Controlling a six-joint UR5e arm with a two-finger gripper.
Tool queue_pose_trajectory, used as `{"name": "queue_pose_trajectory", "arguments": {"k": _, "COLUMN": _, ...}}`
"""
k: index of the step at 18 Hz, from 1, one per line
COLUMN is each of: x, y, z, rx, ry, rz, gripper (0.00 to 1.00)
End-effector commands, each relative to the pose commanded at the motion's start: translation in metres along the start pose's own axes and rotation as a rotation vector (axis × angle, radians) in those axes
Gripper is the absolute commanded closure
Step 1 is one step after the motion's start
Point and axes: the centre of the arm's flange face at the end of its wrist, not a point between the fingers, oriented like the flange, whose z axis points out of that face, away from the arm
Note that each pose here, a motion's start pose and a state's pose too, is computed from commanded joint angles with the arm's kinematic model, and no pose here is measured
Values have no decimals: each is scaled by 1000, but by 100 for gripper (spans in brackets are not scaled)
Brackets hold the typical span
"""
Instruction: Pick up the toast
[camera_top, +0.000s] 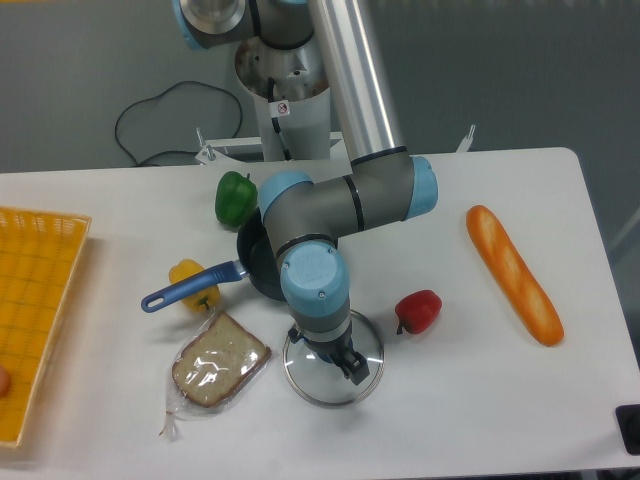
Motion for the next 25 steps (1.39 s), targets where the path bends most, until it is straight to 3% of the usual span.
{"name": "queue_pose_trajectory", "arguments": {"k": 3, "x": -2, "y": 4, "z": -4, "rx": 4, "ry": -3, "rz": 53, "gripper": 0}}
{"name": "queue_pose_trajectory", "arguments": {"k": 7, "x": 0, "y": 2, "z": -10, "rx": 39, "ry": 1, "rz": 52, "gripper": 0}}
{"name": "queue_pose_trajectory", "arguments": {"k": 11, "x": 5, "y": 6, "z": -41, "rx": 60, "ry": -35, "rz": 43, "gripper": 0}}
{"name": "queue_pose_trajectory", "arguments": {"k": 15, "x": 8, "y": 3, "z": -54, "rx": 82, "ry": -45, "rz": -33, "gripper": 0}}
{"name": "queue_pose_trajectory", "arguments": {"k": 18, "x": 10, "y": -5, "z": -58, "rx": 164, "ry": -17, "rz": -78, "gripper": 0}}
{"name": "queue_pose_trajectory", "arguments": {"k": 25, "x": 24, "y": -22, "z": -73, "rx": 187, "ry": -10, "rz": -224, "gripper": 0}}
